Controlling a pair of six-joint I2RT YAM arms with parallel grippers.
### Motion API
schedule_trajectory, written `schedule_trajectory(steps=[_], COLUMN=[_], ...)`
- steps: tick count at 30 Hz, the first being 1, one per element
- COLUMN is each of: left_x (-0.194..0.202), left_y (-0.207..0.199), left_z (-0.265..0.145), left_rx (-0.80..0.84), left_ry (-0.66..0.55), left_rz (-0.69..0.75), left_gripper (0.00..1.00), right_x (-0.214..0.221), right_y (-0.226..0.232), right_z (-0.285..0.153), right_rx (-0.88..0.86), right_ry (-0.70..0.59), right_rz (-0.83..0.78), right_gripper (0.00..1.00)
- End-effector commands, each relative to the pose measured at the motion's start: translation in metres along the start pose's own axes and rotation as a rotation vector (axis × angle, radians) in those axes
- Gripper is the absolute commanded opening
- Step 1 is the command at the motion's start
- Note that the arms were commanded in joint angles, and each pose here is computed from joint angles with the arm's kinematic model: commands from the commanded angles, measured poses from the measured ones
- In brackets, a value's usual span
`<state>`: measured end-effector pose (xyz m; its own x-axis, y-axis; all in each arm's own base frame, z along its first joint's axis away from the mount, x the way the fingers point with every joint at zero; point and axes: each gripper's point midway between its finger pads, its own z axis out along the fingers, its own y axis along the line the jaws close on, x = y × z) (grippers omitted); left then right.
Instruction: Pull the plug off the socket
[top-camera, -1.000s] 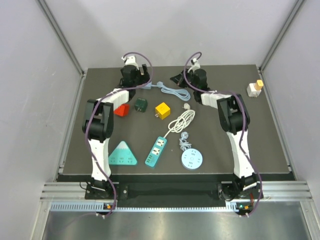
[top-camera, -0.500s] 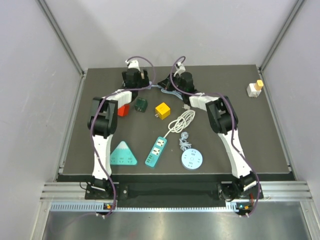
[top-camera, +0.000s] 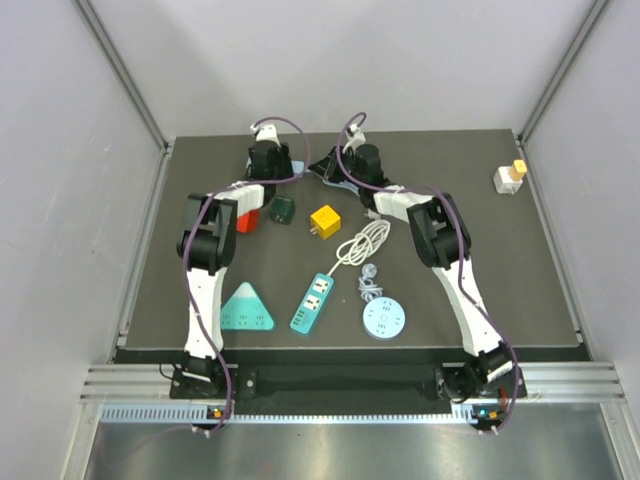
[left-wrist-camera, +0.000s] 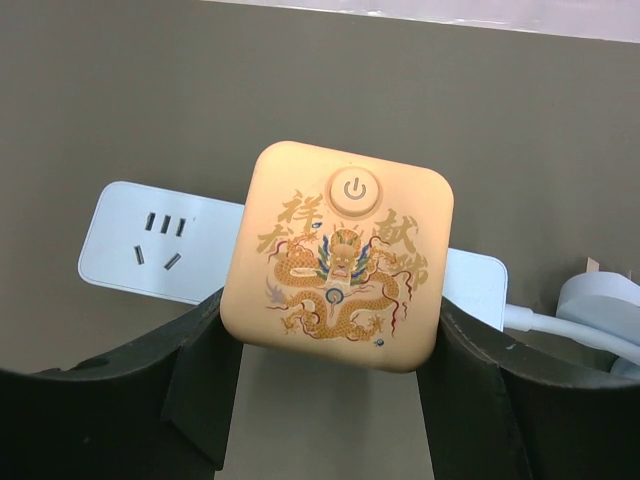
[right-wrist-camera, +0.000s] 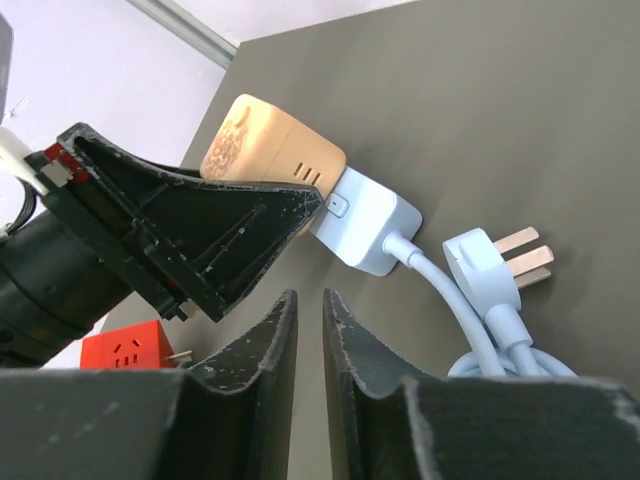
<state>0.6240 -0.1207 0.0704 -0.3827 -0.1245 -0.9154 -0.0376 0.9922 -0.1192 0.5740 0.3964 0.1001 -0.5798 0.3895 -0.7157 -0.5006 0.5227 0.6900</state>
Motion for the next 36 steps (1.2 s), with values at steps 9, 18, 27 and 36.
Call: schedule_trajectory(steps=[9, 18, 27, 36], left_x=[-0.046, -0.056, -0.075, -0.071], left_y=[-0.033, -0.061, -0.036, -0.036], left_z=[-0.027, -0.039, -0.051, -0.053], left_rx=[0.103, 0.129, -0.063, -0.174], left_ry=[-0.128, -0.154, -0.234, -0.225], left_rz=[-0.121, -0.097, -0.277, -0.346], left_gripper=[0.0, 0.0, 0.0, 0.0], right_x=[-0.009, -0.004, -0.011, -0.015], right_y=[0.013, 0.011, 0.01, 0.01], right_z=[0.009, 0.014, -0.001, -0.017], right_rx=[-0.047, -0.055, 0.011, 0.073], right_ry=[-0.021, -0.018, -0.063, -0.094], right_rz=[0.034, 0.067, 0.129, 0.178], right_gripper=[0.23, 0.32, 0.4, 0.47])
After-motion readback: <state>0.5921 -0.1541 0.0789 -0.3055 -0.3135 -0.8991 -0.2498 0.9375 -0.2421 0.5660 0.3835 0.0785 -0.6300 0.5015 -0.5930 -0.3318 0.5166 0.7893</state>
